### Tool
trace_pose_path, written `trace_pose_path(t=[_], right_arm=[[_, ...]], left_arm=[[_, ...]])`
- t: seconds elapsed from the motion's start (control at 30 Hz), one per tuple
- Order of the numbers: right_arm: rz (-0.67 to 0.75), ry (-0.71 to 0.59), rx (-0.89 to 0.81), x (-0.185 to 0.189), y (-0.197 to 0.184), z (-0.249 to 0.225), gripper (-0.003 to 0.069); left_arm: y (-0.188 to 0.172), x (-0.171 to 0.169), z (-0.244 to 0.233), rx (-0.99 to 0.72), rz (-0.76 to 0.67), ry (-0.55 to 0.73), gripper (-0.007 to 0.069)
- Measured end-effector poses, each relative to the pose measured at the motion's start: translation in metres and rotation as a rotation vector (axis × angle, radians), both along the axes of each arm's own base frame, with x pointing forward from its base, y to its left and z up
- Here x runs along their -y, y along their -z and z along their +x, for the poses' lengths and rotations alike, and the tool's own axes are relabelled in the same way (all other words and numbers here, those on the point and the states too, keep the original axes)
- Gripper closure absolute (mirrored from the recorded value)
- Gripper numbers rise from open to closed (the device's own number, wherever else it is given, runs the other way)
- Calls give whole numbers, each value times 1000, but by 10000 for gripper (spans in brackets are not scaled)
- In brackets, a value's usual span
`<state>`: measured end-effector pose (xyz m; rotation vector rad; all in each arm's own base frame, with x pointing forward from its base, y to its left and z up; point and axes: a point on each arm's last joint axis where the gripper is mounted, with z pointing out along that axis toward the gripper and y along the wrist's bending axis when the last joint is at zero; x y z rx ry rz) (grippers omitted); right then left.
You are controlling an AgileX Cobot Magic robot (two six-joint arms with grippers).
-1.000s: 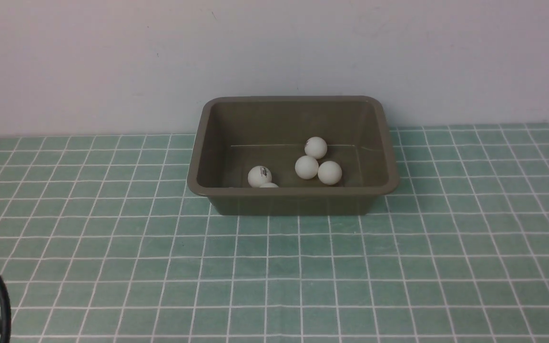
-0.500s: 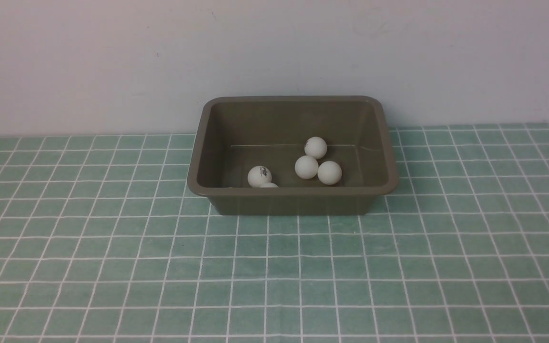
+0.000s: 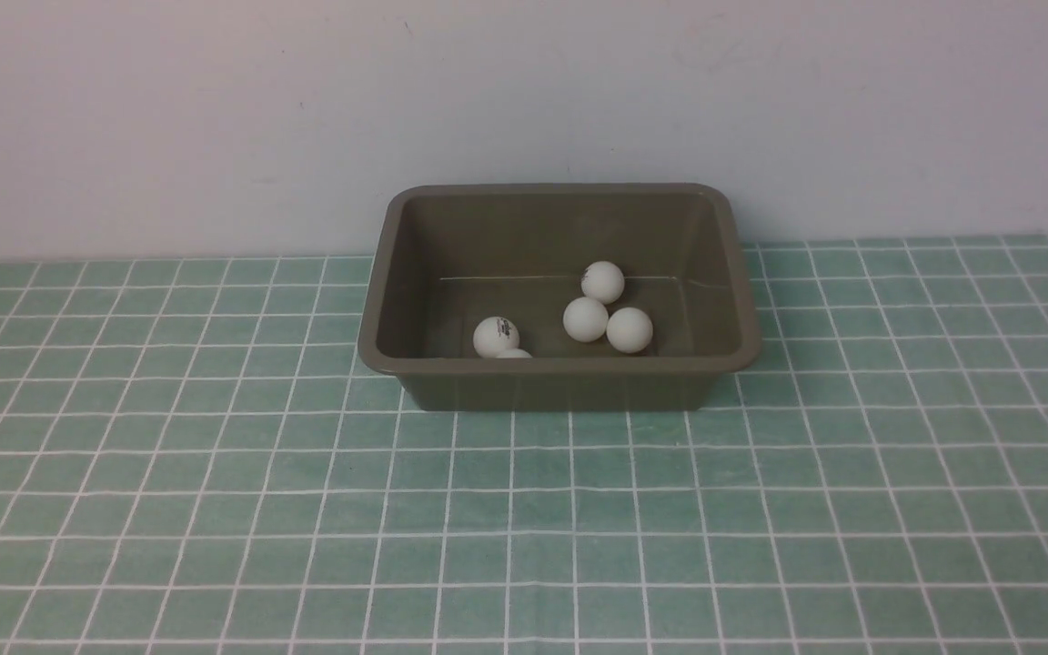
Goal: Put the table tennis balls in the box on the green coffee tablecloth.
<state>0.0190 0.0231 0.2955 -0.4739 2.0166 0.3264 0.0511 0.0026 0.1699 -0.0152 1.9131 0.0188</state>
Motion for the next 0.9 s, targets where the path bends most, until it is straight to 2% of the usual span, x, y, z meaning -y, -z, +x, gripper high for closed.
trace_pose_path(t=[0.33, 0.57, 0.6, 0.9], right_arm=[[-28, 2, 16, 1, 0, 1, 657], [-150, 152, 254, 10, -15, 12, 657], [-179, 206, 297, 13, -19, 14, 657], [-231, 324, 304, 19, -6, 22, 657]], left_arm=[[0, 0, 0, 0, 0, 0, 629], [0, 0, 0, 1, 0, 0, 629], [0, 0, 0, 1, 0, 0, 629], [0, 0, 0, 1, 0, 0, 629]])
